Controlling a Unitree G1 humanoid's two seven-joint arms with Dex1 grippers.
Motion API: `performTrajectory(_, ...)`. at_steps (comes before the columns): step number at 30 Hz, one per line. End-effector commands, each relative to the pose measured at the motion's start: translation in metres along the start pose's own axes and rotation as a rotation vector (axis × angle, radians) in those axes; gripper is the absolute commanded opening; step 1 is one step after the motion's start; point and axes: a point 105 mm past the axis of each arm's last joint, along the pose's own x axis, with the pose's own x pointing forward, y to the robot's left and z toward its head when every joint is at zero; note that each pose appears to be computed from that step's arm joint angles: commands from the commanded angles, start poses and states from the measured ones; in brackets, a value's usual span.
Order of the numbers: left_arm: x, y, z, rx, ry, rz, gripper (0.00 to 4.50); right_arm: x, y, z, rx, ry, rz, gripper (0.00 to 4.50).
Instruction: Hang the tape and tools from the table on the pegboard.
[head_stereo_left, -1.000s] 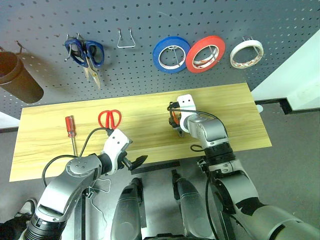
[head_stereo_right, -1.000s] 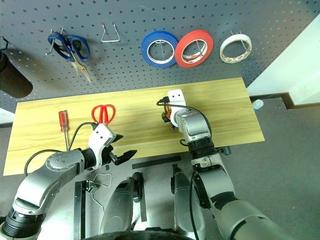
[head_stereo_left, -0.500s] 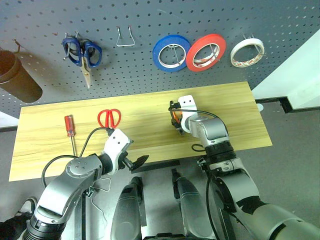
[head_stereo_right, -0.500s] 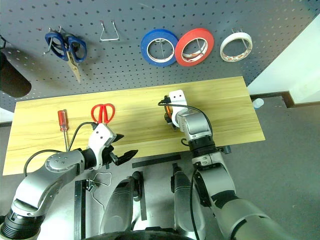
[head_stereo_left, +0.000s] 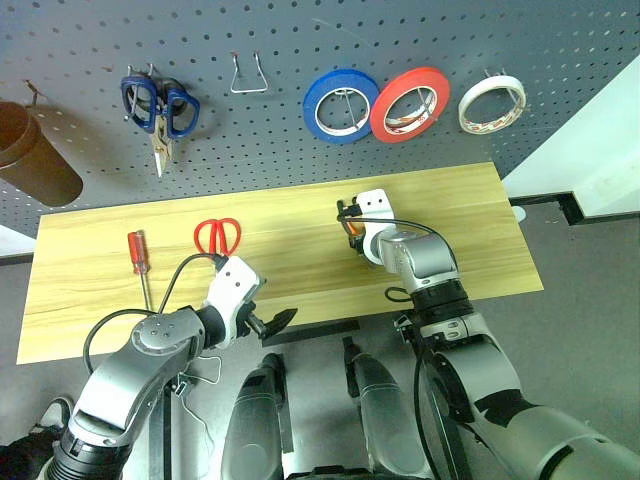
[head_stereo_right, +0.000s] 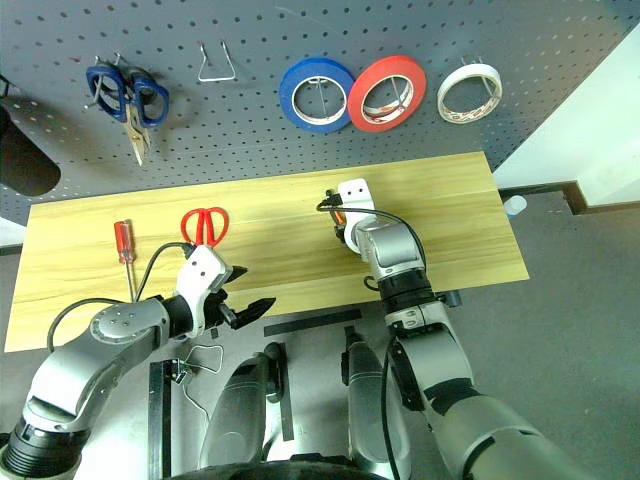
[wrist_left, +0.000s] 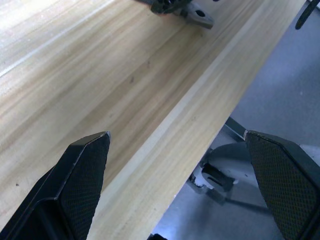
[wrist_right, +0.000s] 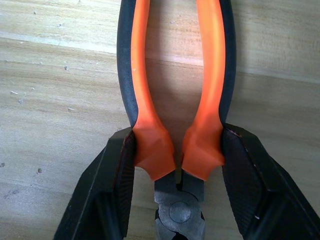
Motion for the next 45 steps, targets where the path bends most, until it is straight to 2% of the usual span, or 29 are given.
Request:
performTrajectory(1,-0.002,0.001,0.008,0.025,-0.043,-0.011,4.5,-0.009,-0.004,0.014,-0.009,-0.097,0.012,2.11)
performTrajectory(8,0.006,0.013,0.012,0.054,-0.063,-0.016,4.5,-0.044,-0.006,0.029,-0.034,-0.26,0.083,2.11)
performTrajectory(23,0.023,0.03,0.019,0.105,-0.133,-0.082,4.5,-0.13,-0.012,0.011,-0.026,-0.444,0.176,2.11)
performTrajectory(31,0.034,0.033,0.031,0.114,-0.202,-0.128,4.5,-0.17,0.001,0.014,-0.067,-0.597,0.317,2.11)
performTrajectory(36,0.035,0.03,0.041,0.105,-0.272,-0.151,4.5,-0.204,0.022,0.034,-0.102,-0.779,0.443,2.11)
performTrajectory(40,0.034,0.029,0.048,0.09,-0.329,-0.15,4.5,-0.22,0.033,0.048,-0.114,-0.861,0.505,2.11)
performTrajectory(45,0.027,0.029,0.059,0.055,-0.424,-0.121,4.5,-0.231,0.034,0.078,-0.114,-0.968,0.484,2.11)
